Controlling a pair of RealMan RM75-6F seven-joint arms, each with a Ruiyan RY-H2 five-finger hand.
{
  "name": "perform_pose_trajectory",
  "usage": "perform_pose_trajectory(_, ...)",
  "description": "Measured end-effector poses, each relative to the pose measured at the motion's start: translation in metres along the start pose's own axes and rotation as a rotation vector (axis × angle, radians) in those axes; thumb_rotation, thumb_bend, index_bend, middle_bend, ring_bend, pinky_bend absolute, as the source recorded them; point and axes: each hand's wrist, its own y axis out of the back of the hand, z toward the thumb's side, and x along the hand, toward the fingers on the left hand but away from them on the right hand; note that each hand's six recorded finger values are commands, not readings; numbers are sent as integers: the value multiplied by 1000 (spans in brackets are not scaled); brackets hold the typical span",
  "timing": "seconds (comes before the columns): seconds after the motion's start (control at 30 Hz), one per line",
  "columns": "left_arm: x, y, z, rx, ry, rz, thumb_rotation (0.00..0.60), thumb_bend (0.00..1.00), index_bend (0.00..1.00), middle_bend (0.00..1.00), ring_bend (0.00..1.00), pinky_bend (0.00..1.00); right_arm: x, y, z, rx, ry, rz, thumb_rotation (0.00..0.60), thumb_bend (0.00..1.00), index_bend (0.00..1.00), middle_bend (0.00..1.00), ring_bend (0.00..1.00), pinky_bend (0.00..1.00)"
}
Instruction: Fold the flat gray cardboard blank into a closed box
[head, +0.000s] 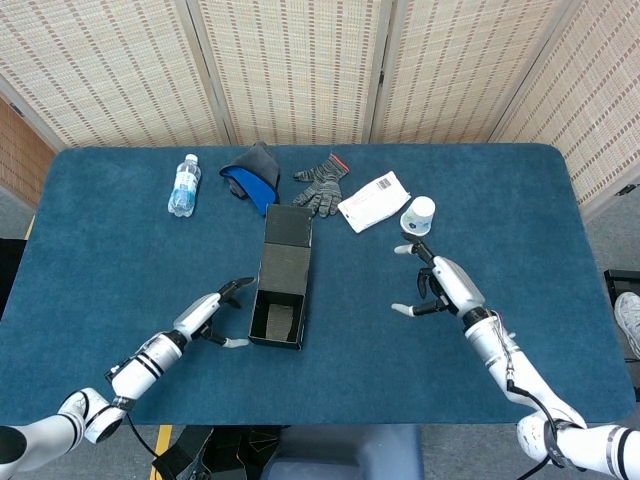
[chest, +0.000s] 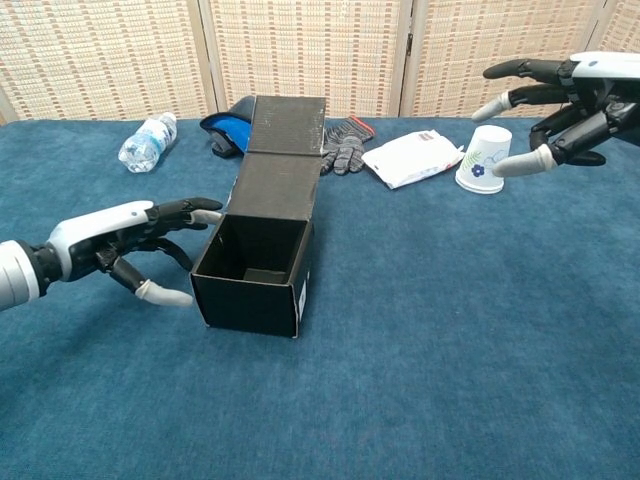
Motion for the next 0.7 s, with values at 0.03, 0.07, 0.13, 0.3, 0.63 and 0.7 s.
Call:
perform_pose_trajectory(0.03,2,-1,0,-2,0,-4,600,77,0,0,0,288,0,0,-1,0,-1,0,600,45,0,197,707,863)
perform_pose_trajectory(0.07,3,-1,1,-3,-1,-8,600,77,0,0,0,288,0,0,-1,0,-2,-1,600,45,0,197,707,863)
perform_pose_trajectory(0.13,5,-3,1,-6,0,-18,600,77,0,0,0,288,1,0,-3,-2,-5,-1,600,44,0,197,707,863)
perform_pose_trajectory(0.3,9,-6,0,-27,4,-35,600,77,0,0,0,288,1,1,-6,-6,-10,-2,600,45,0,196,707,863)
perform_pose_trajectory(0.63,16,-11,0,-73,7,-48,600,76,0,0,0,288,2,2,-9,-11,-17,-7,600,45,0,196,707,863)
perform_pose_trajectory(0.7,17,-12,1,-76,6,-48,600,76,0,0,0,288,3,3,-10,-12,-20,-9,600,45,0,197,707,863)
